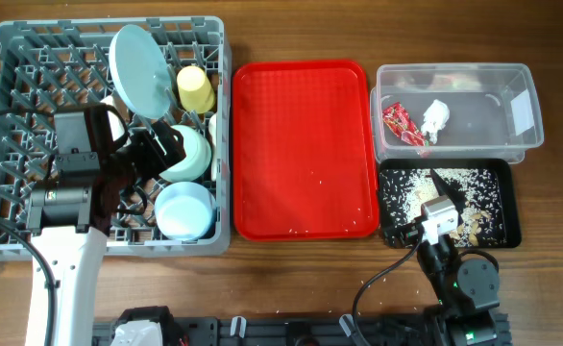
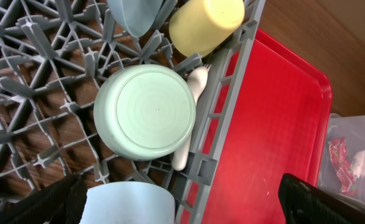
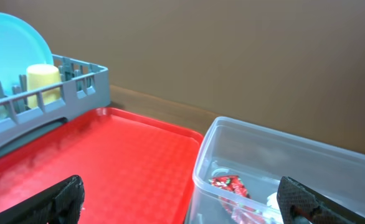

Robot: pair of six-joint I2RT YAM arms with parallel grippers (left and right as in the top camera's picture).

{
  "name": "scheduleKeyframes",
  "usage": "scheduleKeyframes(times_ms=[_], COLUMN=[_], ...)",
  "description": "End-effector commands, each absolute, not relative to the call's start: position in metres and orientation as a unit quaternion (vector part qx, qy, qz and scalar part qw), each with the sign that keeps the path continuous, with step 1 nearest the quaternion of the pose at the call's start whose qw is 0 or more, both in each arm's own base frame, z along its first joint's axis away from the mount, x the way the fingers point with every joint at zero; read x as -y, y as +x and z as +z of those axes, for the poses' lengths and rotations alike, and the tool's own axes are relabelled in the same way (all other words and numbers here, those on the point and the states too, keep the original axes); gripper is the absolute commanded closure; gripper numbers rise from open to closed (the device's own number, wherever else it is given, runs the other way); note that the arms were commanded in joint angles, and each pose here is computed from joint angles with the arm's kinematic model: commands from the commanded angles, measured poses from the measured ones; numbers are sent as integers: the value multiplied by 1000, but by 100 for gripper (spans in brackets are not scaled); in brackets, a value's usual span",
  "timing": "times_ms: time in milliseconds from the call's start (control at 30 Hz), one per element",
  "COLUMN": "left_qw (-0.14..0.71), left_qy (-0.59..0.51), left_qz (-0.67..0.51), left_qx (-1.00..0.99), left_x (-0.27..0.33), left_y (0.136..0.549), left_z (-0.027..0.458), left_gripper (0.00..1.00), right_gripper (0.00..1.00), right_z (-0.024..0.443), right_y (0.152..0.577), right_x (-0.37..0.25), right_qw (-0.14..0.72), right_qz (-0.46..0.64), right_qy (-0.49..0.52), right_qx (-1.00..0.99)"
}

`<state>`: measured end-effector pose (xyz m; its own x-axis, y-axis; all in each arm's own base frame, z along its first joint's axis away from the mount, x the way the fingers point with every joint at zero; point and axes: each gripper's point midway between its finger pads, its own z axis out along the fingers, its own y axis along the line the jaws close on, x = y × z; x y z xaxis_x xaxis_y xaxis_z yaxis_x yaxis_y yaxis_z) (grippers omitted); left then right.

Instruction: Sort waste into correct bins and load items into the dishwasher rack

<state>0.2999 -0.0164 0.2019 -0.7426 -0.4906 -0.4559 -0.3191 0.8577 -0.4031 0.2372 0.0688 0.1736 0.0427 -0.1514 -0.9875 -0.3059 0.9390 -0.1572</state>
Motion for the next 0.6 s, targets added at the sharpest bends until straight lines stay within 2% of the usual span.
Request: scheduleKeyframes(times_ms=[0, 100, 233, 433, 567], left_qw=[288, 288, 288, 288, 288], left_qy=[-216, -216, -216, -216, -216], left_qz=[-159, -159, -159, -159, -159], left_qx=[-919, -919, -919, -919, -919], left_x=[20, 20, 20, 20, 20], left_y=[302, 302, 302, 302, 302], left_z=[207, 207, 207, 207, 207], left_gripper=[0, 0, 0, 0, 0], right_gripper=[0, 0, 0, 0, 0], right_z=[176, 176, 182, 178, 177], right_y=[238, 239, 245, 241, 241], right_x=[-64, -61, -22, -51, -51], right_qw=[708, 708, 718, 708, 708], right_qz=[35, 28, 1, 65, 65], right_qy=[-166, -159, -24, -81, -81], right_qx=[-686, -687, -696, -698, -699])
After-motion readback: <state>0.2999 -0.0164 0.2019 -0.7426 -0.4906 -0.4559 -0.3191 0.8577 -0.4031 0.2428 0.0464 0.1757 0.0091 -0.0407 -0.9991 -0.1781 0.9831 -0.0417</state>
